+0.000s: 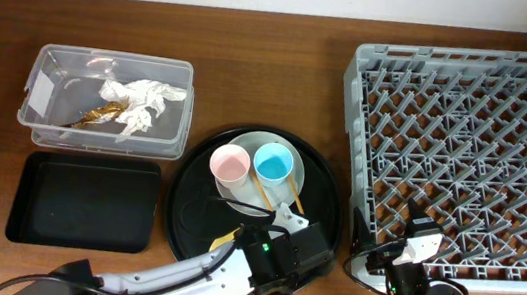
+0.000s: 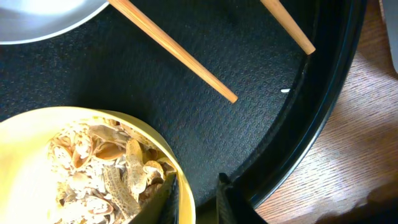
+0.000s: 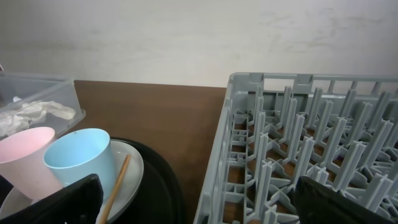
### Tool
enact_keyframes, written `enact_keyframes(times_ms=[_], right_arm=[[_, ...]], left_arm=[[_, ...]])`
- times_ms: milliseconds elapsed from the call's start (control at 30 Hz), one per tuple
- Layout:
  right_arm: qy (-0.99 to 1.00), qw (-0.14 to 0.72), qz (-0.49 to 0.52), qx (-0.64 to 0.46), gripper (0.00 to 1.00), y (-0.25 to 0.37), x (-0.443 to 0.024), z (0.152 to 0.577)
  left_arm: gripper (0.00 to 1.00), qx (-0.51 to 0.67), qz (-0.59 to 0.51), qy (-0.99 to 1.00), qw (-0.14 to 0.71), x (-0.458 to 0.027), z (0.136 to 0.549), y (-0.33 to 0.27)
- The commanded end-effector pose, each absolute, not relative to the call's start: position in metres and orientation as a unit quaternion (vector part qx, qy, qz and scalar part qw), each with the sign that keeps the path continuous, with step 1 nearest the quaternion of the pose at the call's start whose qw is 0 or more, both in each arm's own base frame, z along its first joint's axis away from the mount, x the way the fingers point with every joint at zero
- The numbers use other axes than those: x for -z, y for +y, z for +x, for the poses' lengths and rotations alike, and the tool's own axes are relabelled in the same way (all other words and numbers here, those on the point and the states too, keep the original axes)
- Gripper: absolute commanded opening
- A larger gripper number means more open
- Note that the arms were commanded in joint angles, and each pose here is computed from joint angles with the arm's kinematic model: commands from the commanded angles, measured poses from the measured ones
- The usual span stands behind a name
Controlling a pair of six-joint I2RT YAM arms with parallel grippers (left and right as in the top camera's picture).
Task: Sort waste into correct bins and load items into the dishwasher rack
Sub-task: 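Grasp the yellow bowl of peanut shells with the left gripper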
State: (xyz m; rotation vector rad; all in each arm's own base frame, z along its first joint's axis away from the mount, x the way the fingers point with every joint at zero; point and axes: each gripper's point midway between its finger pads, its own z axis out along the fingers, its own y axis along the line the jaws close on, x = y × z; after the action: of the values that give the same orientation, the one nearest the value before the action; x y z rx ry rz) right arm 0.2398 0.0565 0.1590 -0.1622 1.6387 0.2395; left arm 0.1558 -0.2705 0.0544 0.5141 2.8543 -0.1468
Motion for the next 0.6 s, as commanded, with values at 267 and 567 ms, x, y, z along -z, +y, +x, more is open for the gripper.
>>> enact_keyframes(times_ms=[267,567], right_arm=[[0.729,0.672,-0.069,-0.109,0.99,0.056,-0.157,0.240],[0.729,0.672,-0.069,-0.109,0.99,0.056,-0.157,0.240]], left_arm=[[0.20,0.038,0.175,0.977,0.114,-0.047,0.157,-0.271],[0.15,0.032,0.176,0.979,0.100,-0.038,0.154,-0.271]])
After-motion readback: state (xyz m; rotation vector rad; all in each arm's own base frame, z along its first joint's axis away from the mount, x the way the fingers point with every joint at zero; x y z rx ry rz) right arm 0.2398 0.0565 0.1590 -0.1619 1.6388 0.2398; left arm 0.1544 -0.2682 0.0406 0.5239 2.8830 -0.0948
